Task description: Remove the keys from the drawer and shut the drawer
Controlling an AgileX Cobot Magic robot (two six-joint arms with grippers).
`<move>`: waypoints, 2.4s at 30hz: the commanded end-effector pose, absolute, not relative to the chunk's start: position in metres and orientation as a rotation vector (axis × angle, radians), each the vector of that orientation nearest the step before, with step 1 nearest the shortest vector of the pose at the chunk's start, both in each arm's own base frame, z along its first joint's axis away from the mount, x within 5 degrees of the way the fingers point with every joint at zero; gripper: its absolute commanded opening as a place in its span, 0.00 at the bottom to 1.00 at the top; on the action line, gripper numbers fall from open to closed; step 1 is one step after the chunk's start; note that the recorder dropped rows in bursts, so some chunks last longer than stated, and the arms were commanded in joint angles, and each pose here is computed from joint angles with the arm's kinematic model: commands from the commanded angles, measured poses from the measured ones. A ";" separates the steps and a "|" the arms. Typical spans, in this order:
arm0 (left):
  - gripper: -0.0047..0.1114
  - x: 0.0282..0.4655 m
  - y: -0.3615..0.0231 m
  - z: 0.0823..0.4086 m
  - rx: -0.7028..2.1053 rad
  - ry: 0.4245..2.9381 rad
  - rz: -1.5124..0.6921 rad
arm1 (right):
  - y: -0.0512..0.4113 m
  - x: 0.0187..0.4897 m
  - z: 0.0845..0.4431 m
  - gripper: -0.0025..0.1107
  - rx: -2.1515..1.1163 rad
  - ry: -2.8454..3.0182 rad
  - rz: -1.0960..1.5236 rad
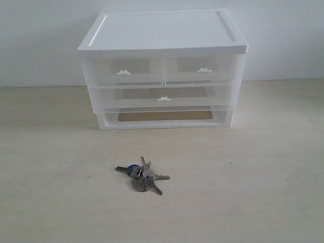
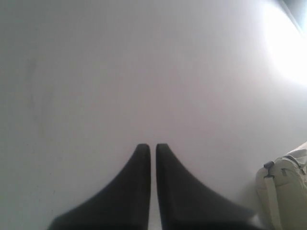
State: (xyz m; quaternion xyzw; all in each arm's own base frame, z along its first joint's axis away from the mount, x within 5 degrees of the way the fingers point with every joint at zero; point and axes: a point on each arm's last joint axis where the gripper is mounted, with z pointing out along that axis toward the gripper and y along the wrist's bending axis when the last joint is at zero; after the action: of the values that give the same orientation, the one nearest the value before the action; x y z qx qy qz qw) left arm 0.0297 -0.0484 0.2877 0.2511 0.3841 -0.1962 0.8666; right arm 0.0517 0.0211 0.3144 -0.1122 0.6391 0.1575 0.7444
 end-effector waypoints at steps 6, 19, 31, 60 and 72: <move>0.08 0.032 -0.047 0.273 0.500 0.867 -0.422 | 0.021 0.051 0.313 0.02 -0.244 1.401 0.339; 0.08 0.032 -0.047 0.273 0.501 0.866 -0.424 | 0.021 0.051 0.313 0.02 -0.243 1.401 0.341; 0.08 0.046 -0.042 0.257 0.387 1.131 -0.459 | 0.021 0.051 0.313 0.02 -0.243 1.401 0.341; 0.08 0.056 -0.004 0.204 0.075 1.580 -0.040 | 0.021 0.051 0.313 0.02 -0.240 1.402 0.344; 0.08 0.055 -0.002 0.187 0.118 1.764 0.044 | 0.021 0.051 0.313 0.02 -0.239 1.402 0.345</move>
State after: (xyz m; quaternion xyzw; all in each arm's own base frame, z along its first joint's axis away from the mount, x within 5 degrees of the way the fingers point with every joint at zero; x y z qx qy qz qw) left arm 0.0549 -0.0018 0.1892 0.0467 0.7692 0.0145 0.6372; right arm 0.0513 0.0209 0.3143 -0.1098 0.6397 0.1604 0.7437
